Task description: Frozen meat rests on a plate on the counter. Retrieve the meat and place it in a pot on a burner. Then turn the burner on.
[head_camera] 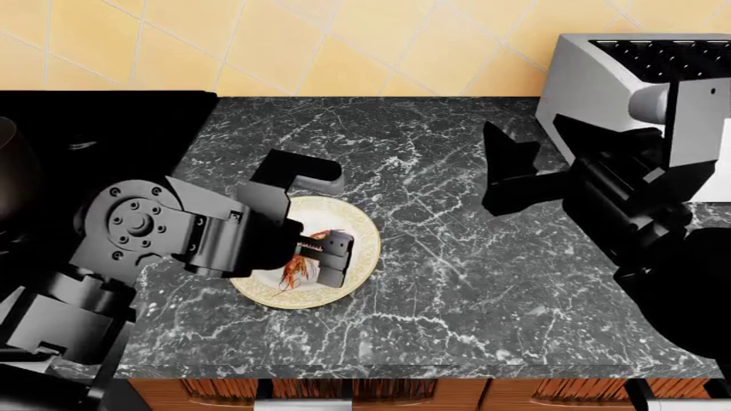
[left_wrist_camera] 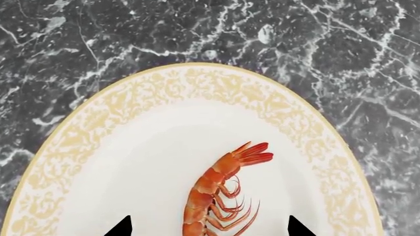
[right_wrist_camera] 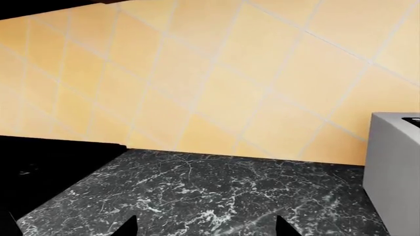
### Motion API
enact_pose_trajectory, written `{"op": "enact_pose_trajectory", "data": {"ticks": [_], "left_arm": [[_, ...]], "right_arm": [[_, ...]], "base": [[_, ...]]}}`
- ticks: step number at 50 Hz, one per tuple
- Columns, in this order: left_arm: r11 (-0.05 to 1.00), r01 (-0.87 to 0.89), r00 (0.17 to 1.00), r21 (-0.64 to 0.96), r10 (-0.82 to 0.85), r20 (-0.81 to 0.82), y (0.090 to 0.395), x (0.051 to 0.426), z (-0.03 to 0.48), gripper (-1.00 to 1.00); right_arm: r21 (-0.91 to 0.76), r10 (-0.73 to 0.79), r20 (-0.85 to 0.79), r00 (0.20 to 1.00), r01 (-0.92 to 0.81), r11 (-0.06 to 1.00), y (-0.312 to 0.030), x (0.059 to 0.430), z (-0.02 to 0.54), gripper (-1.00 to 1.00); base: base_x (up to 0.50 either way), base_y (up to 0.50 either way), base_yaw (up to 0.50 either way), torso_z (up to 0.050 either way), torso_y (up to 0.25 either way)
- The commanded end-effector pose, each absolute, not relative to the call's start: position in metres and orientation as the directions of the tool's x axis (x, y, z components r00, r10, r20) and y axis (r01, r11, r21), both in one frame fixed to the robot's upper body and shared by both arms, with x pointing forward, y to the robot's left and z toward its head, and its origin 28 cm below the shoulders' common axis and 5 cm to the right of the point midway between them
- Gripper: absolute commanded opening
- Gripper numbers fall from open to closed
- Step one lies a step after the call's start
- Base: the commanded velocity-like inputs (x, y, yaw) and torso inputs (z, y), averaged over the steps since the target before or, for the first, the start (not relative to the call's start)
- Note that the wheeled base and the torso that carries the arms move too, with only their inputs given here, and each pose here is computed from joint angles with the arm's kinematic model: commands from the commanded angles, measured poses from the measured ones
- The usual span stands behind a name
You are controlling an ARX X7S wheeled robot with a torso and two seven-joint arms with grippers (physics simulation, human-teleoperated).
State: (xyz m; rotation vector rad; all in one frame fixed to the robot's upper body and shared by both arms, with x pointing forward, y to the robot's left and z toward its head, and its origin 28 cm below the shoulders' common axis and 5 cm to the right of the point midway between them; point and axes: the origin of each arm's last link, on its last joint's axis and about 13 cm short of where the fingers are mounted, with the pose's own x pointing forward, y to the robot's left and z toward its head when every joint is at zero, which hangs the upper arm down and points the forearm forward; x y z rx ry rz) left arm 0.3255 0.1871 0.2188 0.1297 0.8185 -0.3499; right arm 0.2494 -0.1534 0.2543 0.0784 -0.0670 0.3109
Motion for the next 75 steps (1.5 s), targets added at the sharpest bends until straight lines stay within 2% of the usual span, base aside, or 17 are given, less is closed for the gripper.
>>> {"op": "enact_pose_trajectory", "data": {"ticks": [1, 11, 12, 24, 36, 49, 75], "left_arm": [[0.935, 0.355, 0.628, -0.02, -0.254, -0.735, 0.187, 0.326, 0.218, 1.0], [0.932, 0.361, 0.62, -0.021, -0.257, -0.742, 0.187, 0.324, 0.217, 1.0], [0.932, 0.363, 0.627, -0.013, -0.255, -0.736, 0.188, 0.324, 0.217, -1.0], [0.929, 0.37, 0.655, 0.01, -0.252, -0.713, 0.189, 0.323, 0.221, -1.0], [0.932, 0.362, 0.683, 0.02, -0.25, -0.687, 0.19, 0.323, 0.231, -1.0], [0.935, 0.354, 0.739, 0.017, -0.268, -0.619, 0.195, 0.314, 0.255, -1.0], [0.932, 0.363, 0.84, -0.024, -0.338, -0.425, 0.209, 0.293, 0.302, -1.0]], "right_arm": [[0.066, 0.302, 0.08, 0.95, -0.307, 0.949, -0.154, 0.249, 0.253, 1.0], [0.065, 0.302, 0.083, 0.95, -0.307, 0.949, -0.153, 0.248, 0.254, 1.0], [0.065, 0.302, 0.084, 0.95, -0.307, 0.949, -0.153, 0.247, 0.254, 1.0], [0.066, 0.299, 0.091, 0.95, -0.305, 0.95, -0.151, 0.237, 0.251, 1.0], [0.069, 0.296, 0.103, 0.949, -0.304, 0.95, -0.152, 0.243, 0.255, 1.0], [0.057, 0.305, 0.124, 0.944, -0.313, 0.948, -0.154, 0.25, 0.28, 1.0], [0.033, 0.312, 0.146, 0.939, -0.32, 0.947, -0.153, 0.254, 0.283, 1.0]], "base": [[0.0, 0.0, 0.0, 0.0, 0.0], [0.0, 0.0, 0.0, 0.0, 0.0], [0.0, 0.0, 0.0, 0.0, 0.0], [0.0, 0.0, 0.0, 0.0, 0.0], [0.0, 0.0, 0.0, 0.0, 0.0], [0.0, 0.0, 0.0, 0.0, 0.0], [0.0, 0.03, 0.0, 0.0, 0.0]]}}
